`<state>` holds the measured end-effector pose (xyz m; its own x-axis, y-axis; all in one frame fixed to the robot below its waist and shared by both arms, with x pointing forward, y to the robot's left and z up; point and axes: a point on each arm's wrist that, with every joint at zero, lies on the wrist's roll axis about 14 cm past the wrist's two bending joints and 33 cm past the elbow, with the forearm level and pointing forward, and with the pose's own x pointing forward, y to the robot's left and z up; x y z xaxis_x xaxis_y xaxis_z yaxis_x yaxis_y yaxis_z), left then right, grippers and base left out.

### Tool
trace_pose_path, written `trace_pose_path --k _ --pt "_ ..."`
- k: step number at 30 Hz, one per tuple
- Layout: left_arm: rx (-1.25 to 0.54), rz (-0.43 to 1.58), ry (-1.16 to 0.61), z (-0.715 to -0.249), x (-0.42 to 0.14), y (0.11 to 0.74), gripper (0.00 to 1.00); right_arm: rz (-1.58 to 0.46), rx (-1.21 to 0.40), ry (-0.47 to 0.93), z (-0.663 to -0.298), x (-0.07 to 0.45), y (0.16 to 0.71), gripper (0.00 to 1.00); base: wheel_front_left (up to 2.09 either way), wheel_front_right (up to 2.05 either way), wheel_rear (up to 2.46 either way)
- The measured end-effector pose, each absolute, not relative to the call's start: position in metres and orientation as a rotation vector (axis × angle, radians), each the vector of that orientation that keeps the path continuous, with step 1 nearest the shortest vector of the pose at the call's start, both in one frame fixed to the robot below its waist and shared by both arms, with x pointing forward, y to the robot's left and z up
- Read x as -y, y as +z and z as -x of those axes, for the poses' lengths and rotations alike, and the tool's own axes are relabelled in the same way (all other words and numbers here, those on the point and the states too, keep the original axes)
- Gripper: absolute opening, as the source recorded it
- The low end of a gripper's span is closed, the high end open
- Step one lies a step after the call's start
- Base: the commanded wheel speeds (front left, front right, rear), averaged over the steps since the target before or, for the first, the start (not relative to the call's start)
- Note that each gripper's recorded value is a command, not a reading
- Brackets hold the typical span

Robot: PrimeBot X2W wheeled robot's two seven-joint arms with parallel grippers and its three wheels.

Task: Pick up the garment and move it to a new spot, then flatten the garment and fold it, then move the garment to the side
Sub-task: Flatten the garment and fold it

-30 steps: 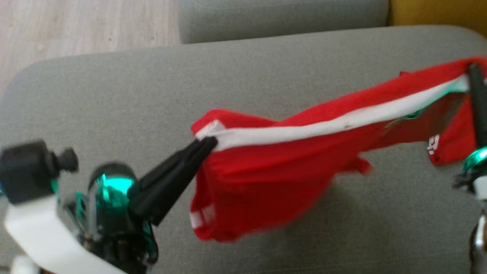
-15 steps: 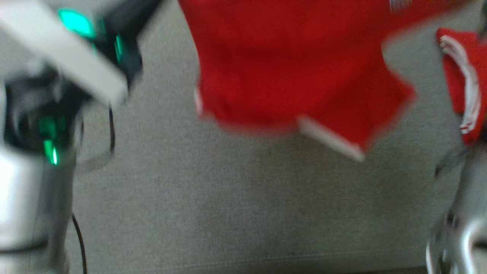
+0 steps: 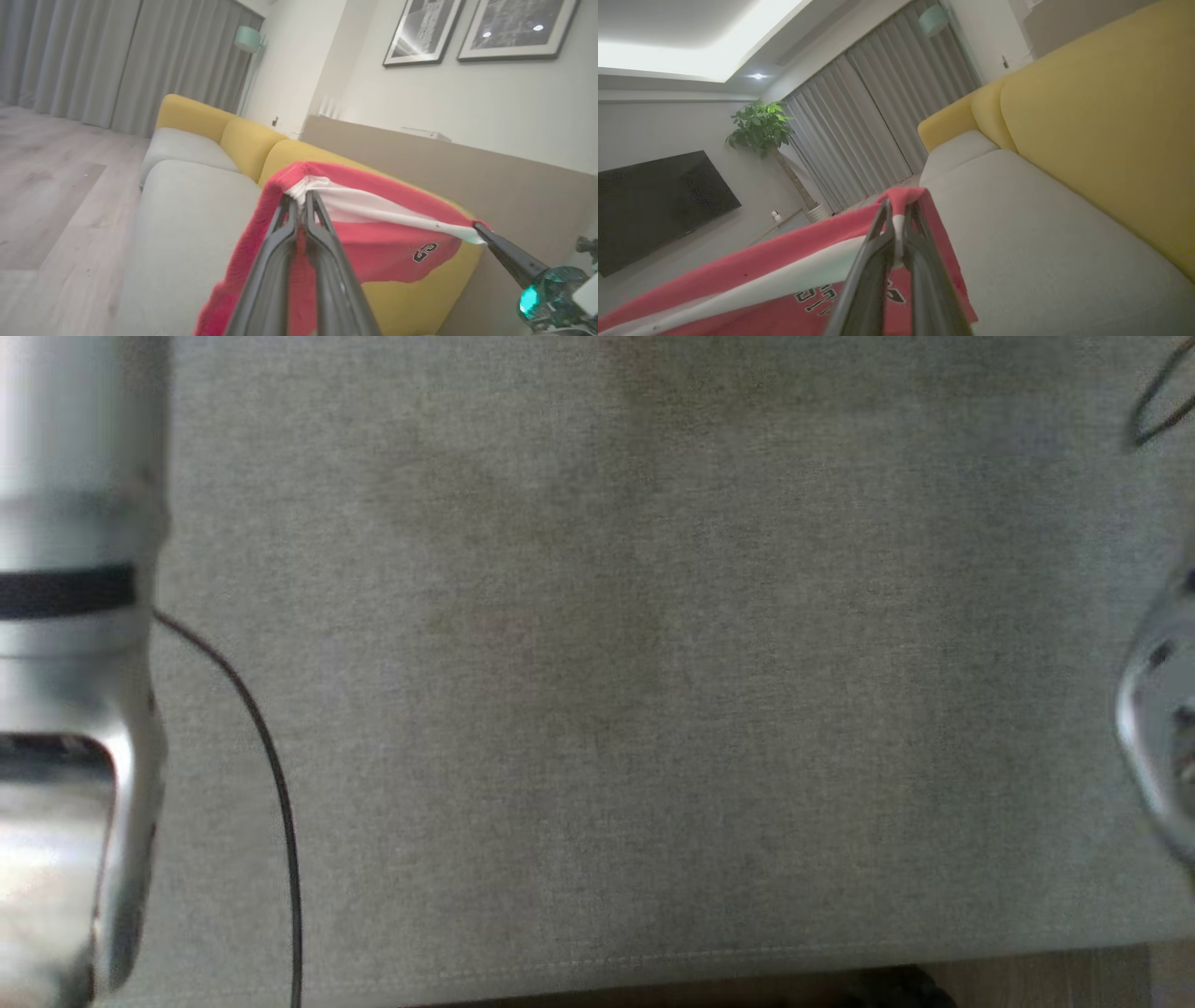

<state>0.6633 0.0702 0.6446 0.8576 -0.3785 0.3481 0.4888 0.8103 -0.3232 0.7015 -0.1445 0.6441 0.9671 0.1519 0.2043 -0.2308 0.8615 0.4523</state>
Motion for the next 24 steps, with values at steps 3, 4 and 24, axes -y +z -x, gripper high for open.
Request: trace_pose_path --k 3,4,24 --pt "0.19 0.389 -0.467 -0.655 -0.061 0.592 0.0 -0.5 0.079 0.182 -0.692 0.142 0.593 0.0 0.0 0.0 0.0" --pt "0.158 0.383 -0.48 -0.646 -0.055 0.576 0.0 -0.501 0.044 0.171 -0.684 0.143 0.574 0.0 0.0 0.0 0.0" --pt "-0.372 0.523 -0.523 -0.365 -0.041 0.415 0.0 -0.532 -0.387 -0.02 -0.396 0.179 0.398 0.0 0.0 0.0 0.0"
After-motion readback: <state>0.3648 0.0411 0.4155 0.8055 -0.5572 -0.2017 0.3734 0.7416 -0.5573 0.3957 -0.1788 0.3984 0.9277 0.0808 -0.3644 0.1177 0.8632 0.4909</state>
